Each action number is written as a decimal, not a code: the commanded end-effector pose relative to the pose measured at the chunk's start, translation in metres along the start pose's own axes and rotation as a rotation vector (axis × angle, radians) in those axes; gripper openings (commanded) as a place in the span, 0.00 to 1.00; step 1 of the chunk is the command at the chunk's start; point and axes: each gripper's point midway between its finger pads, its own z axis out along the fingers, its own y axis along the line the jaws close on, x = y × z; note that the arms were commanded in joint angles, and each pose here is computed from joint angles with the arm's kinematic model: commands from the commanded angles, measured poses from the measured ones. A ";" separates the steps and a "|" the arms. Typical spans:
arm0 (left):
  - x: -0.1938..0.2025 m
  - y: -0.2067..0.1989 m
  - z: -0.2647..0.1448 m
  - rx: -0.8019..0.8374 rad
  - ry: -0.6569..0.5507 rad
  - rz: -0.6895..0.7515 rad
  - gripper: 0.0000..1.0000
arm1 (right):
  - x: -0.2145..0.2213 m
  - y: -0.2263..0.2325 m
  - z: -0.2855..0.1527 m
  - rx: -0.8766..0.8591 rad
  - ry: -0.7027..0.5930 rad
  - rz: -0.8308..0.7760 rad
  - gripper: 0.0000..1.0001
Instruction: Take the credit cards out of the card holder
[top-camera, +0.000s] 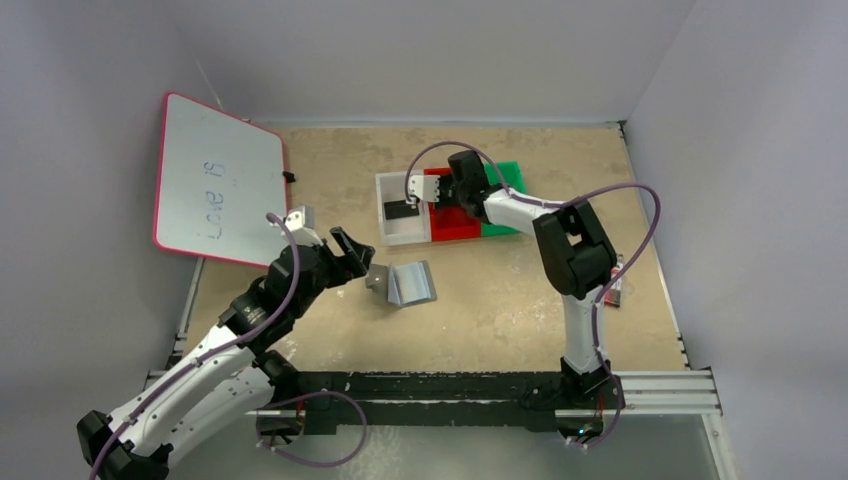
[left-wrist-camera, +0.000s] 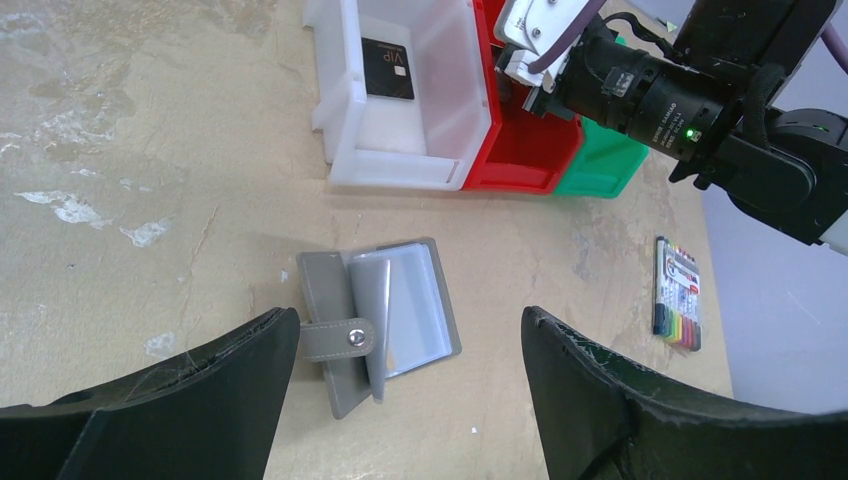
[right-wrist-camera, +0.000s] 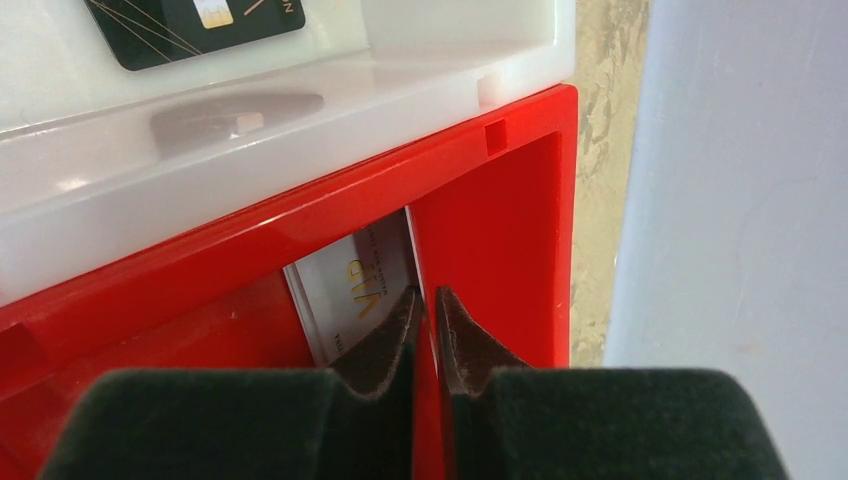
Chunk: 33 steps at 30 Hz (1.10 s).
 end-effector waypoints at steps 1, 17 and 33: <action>-0.022 -0.012 -0.006 0.027 -0.057 -0.004 0.81 | -0.012 -0.030 -0.008 0.077 -0.031 -0.018 0.13; -0.008 -0.010 0.003 0.012 -0.005 0.006 0.81 | -0.025 -0.016 -0.028 -0.023 -0.082 0.058 0.27; -0.002 -0.011 0.007 0.011 0.024 0.005 0.81 | -0.056 -0.046 -0.056 0.099 -0.198 0.596 0.17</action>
